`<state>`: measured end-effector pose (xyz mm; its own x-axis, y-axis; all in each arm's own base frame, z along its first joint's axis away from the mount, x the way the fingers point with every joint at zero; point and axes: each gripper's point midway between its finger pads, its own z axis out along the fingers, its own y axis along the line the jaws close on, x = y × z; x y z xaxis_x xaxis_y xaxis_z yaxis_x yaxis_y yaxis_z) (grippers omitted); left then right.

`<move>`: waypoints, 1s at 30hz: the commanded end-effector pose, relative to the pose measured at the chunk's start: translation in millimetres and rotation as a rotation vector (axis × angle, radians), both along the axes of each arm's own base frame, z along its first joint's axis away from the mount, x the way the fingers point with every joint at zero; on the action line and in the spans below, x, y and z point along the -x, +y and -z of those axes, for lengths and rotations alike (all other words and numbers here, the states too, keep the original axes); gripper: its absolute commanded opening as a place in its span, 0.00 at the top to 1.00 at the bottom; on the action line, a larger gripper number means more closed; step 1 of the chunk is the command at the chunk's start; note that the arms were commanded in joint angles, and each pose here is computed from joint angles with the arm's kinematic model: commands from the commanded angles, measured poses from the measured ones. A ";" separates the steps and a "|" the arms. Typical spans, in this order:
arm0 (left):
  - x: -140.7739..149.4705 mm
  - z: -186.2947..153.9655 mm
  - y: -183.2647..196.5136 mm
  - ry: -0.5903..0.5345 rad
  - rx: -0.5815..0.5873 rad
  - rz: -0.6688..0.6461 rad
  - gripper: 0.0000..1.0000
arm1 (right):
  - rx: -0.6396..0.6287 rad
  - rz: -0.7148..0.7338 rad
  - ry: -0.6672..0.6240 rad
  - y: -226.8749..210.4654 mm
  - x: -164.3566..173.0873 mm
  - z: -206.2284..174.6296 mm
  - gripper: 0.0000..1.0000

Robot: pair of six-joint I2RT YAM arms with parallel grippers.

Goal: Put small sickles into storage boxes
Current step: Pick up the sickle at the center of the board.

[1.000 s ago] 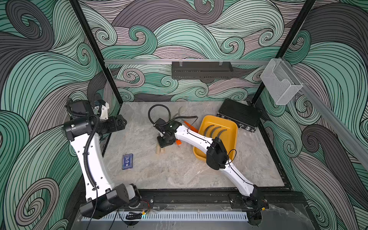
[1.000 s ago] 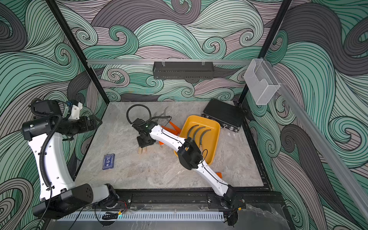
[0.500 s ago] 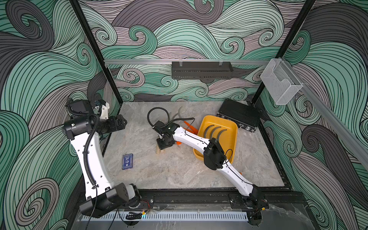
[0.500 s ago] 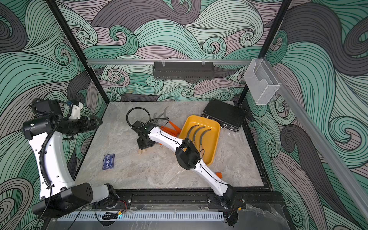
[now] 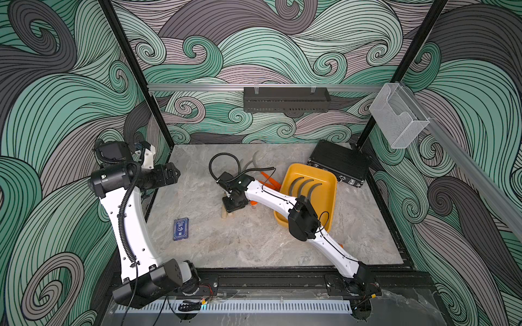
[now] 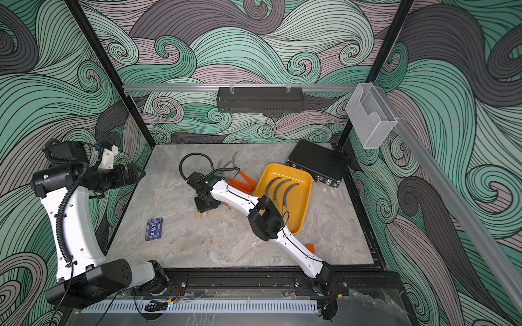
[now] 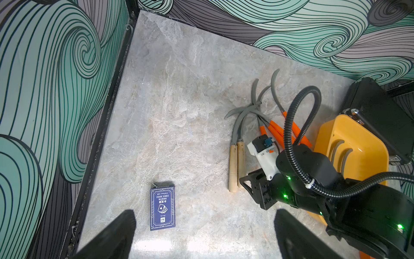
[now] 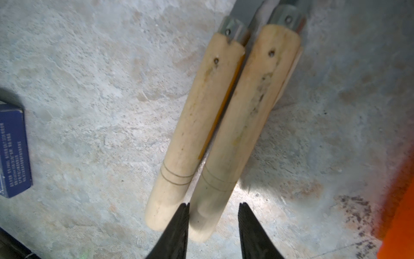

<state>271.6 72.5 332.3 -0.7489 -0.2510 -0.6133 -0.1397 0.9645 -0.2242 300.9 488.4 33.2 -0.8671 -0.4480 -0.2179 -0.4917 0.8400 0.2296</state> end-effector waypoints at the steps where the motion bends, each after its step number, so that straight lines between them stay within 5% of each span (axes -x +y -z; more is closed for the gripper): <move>1: 0.2 -7.2 -1.6 -0.014 0.004 0.008 0.03 | 0.080 -0.008 0.006 -13.2 3.2 17.4 0.61; 30: 3.1 -10.3 -6.8 -0.032 0.017 0.016 0.03 | 0.177 0.022 0.037 -42.1 1.0 31.0 0.63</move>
<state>272.2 70.5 333.1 -0.7475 -0.2514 -0.6149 -0.1318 0.9633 -0.2337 303.4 456.8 18.1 -0.8709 -0.4640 -0.1618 -0.4836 0.8679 0.1139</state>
